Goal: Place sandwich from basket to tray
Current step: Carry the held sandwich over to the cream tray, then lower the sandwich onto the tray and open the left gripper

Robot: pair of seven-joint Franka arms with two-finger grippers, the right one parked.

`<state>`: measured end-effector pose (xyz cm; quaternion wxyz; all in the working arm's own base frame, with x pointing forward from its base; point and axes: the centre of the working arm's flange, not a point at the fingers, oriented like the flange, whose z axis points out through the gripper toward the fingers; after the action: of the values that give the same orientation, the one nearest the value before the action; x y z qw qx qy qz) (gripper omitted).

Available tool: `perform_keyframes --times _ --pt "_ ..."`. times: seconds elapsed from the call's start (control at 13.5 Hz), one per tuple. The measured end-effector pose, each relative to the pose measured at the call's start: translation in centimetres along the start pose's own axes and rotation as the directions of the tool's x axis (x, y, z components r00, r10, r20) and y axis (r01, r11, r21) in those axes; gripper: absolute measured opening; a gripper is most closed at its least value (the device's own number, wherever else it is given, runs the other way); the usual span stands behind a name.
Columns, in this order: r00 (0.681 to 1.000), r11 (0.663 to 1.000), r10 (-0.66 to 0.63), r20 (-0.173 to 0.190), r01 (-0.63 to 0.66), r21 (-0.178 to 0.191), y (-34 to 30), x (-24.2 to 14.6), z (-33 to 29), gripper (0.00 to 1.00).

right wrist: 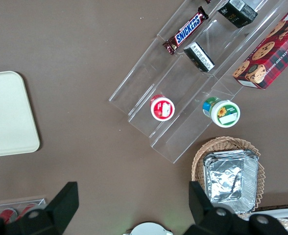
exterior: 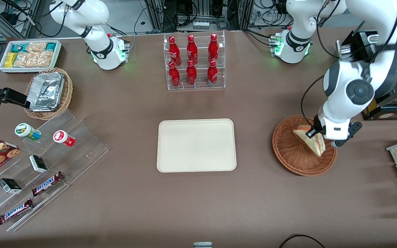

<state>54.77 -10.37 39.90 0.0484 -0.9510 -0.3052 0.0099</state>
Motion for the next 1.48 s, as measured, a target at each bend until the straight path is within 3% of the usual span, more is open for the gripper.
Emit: perform_keyframes --times 0.15,0.3,0.44,0.67,0.81,0.89,1.19,1.48 --pt "0.994 0.994 0.105 0.007 -0.105 0.024 3.7 -4.4 -6.8 0.16" --pt "0.971 0.971 0.238 0.015 -0.238 0.023 8.3 -10.7 -11.2 0.16" --pt "0.933 0.933 0.361 0.014 -0.361 0.000 12.7 -17.4 -12.7 0.16" --pt "0.863 0.864 0.503 0.053 -0.502 -0.029 18.3 -24.8 -10.7 0.16" --pt "0.833 0.836 0.548 0.070 -0.544 -0.067 22.4 -27.1 -7.9 0.16" --pt "0.829 0.831 0.556 0.064 -0.552 -0.064 24.3 -27.5 -6.1 0.16" --pt "0.840 0.840 0.542 0.019 -0.542 -0.040 30.1 -28.9 1.6 0.16" --pt "0.848 0.846 0.529 -0.020 -0.529 -0.073 32.8 -29.9 7.1 0.16"
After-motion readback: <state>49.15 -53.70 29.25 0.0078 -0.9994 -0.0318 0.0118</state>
